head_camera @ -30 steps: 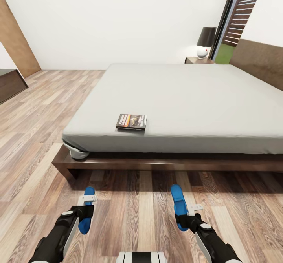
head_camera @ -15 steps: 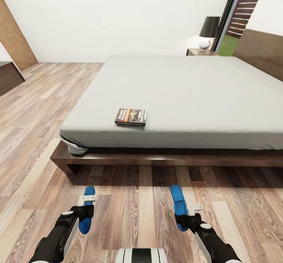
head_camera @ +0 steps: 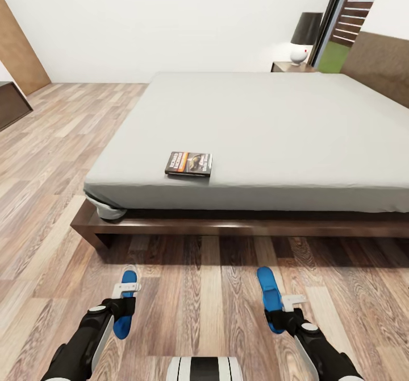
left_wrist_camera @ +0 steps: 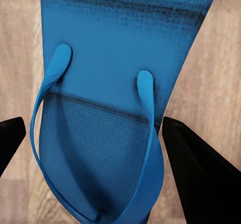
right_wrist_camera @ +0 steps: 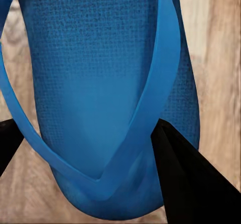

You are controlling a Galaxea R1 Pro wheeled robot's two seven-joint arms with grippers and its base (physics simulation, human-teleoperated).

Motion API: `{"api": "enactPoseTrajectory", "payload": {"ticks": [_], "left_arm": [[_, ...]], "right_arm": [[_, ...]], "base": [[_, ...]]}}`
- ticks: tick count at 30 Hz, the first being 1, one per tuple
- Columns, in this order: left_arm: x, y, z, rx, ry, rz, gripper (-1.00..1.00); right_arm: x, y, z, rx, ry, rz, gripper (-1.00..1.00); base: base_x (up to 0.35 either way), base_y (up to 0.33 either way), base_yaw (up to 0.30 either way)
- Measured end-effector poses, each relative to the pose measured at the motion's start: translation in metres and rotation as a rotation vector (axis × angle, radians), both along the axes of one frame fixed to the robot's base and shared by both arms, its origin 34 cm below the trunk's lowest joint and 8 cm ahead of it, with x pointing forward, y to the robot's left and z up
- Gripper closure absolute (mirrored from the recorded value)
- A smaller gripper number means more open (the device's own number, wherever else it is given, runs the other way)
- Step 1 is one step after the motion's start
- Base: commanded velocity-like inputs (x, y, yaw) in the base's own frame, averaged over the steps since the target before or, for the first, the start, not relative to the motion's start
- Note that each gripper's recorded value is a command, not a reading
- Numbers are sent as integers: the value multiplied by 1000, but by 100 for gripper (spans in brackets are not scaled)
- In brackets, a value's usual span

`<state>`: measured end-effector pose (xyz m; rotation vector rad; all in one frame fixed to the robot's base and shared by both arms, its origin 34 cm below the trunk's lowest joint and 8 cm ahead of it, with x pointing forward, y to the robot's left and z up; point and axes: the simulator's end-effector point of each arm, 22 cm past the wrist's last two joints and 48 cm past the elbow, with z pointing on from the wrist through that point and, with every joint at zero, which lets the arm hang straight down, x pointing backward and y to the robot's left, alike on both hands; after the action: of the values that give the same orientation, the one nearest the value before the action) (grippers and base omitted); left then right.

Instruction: In the bedroom, move the book from the bed onto either nightstand, and place the two sandals side by side next to the bed.

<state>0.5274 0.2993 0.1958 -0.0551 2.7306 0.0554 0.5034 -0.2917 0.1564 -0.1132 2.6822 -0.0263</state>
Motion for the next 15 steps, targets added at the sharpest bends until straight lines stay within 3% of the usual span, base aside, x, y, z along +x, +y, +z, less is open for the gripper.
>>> {"api": "enactPoseTrajectory", "payload": {"ticks": [5,15], "left_arm": [[0,0,0,0,0,-1,100],[-5,0,-8,0,16,0,100]], "right_arm": [[0,-15,1,-19,6,-12,100],[-31,-21,-15,-29,155,-39,100]], "base": [[0,0,0],[0,0,0]]}}
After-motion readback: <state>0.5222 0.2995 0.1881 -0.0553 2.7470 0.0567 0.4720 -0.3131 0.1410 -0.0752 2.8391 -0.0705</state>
